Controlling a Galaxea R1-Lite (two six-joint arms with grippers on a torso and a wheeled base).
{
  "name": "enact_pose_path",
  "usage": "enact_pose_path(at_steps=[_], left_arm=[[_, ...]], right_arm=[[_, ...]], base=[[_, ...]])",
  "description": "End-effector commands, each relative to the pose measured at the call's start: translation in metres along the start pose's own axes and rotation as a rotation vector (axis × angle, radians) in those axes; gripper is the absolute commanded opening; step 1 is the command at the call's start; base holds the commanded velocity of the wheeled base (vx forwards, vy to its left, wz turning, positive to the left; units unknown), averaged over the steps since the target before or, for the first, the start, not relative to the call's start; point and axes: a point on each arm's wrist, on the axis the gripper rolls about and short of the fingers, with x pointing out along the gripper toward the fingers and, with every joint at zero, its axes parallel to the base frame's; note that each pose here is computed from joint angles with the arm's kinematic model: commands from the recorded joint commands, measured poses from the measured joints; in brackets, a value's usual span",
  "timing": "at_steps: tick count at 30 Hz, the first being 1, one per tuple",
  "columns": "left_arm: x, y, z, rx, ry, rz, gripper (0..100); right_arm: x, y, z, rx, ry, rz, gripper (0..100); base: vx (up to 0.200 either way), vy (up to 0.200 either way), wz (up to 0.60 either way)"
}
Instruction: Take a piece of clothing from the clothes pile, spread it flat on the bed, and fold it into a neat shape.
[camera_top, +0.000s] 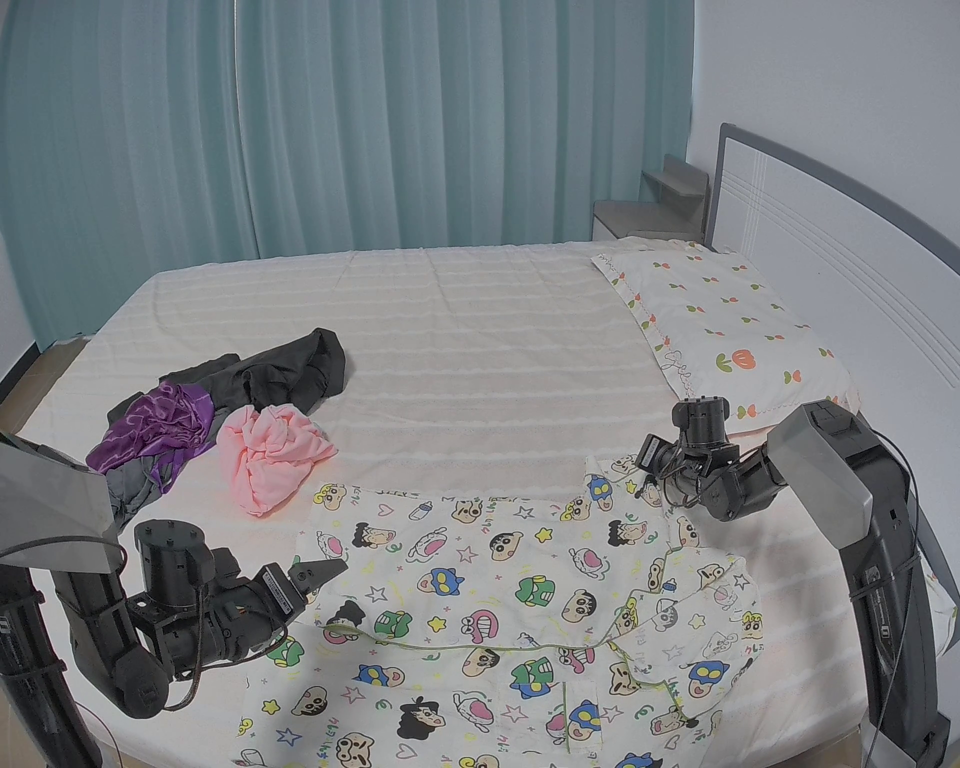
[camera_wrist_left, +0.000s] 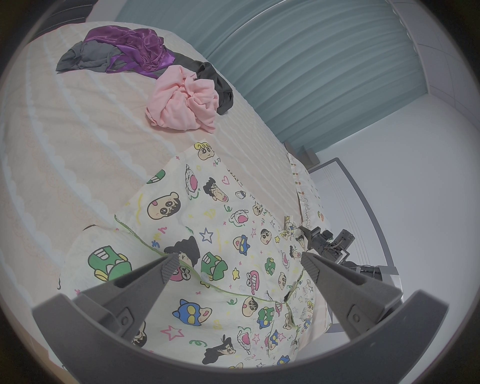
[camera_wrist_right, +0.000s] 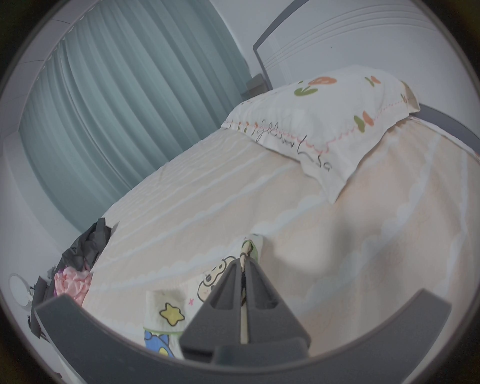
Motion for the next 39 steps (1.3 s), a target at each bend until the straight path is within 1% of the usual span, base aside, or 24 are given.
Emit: enact_pose_path(at_steps=[1,2,6,8,13,18,24,25,28,33,34,37,39], left_arm=[[0.000,0.000,0.000,-0.001,-0.003,0.005,100],[0.000,0.000,0.000,-0.001,-0.003,0.005,100],[0.000,0.000,0.000,-0.001,-0.004,0.004,100],[0.000,0.000,0.000,-0.001,-0.004,0.004,100],[0.000,0.000,0.000,0.000,-0.005,0.002,100],[0.000,0.000,0.000,0.000,-0.005,0.002,100],[0.001,0.000,0.001,0.000,-0.006,0.001,100],[0.001,0.000,0.001,0.000,-0.006,0.001,100],[0.001,0.000,0.001,0.000,-0.006,0.001,100],[0.000,0.000,0.000,0.000,-0.006,0.001,100],[0.000,-0.001,0.000,0.002,-0.004,0.000,100],[-0.001,-0.002,-0.001,0.004,0.001,-0.003,100],[-0.001,-0.002,-0.001,0.004,0.000,-0.002,100]], right_arm=[[0.003,-0.001,0.012,0.010,-0.050,-0.013,0],[0.003,-0.001,0.016,0.014,-0.070,-0.021,0],[0.005,-0.001,0.019,0.020,-0.089,-0.018,0],[0.008,-0.001,0.023,0.026,-0.120,-0.014,0],[0.013,-0.005,0.017,0.026,-0.125,-0.026,0],[0.016,-0.005,0.019,0.032,-0.146,-0.020,0],[0.016,-0.008,0.031,0.047,-0.175,-0.019,0],[0.016,-0.009,0.030,0.046,-0.170,-0.022,100],[0.013,-0.011,0.028,0.046,-0.159,-0.030,100],[-0.006,-0.013,0.037,0.050,-0.137,-0.047,100],[-0.026,-0.015,0.038,0.047,-0.098,-0.059,100],[-0.053,-0.017,0.038,0.042,-0.060,-0.063,100],[-0.080,-0.021,0.035,0.047,-0.035,-0.053,100]], base=[[0.000,0.000,0.00],[0.000,0.000,0.00],[0.000,0.000,0.00],[0.000,0.000,0.00],[0.000,0.000,0.00],[0.000,0.000,0.00],[0.000,0.000,0.00],[0.000,0.000,0.00],[0.000,0.000,0.00],[0.000,0.000,0.00],[0.000,0.000,0.00],[0.000,0.000,0.00],[-0.200,0.000,0.00]])
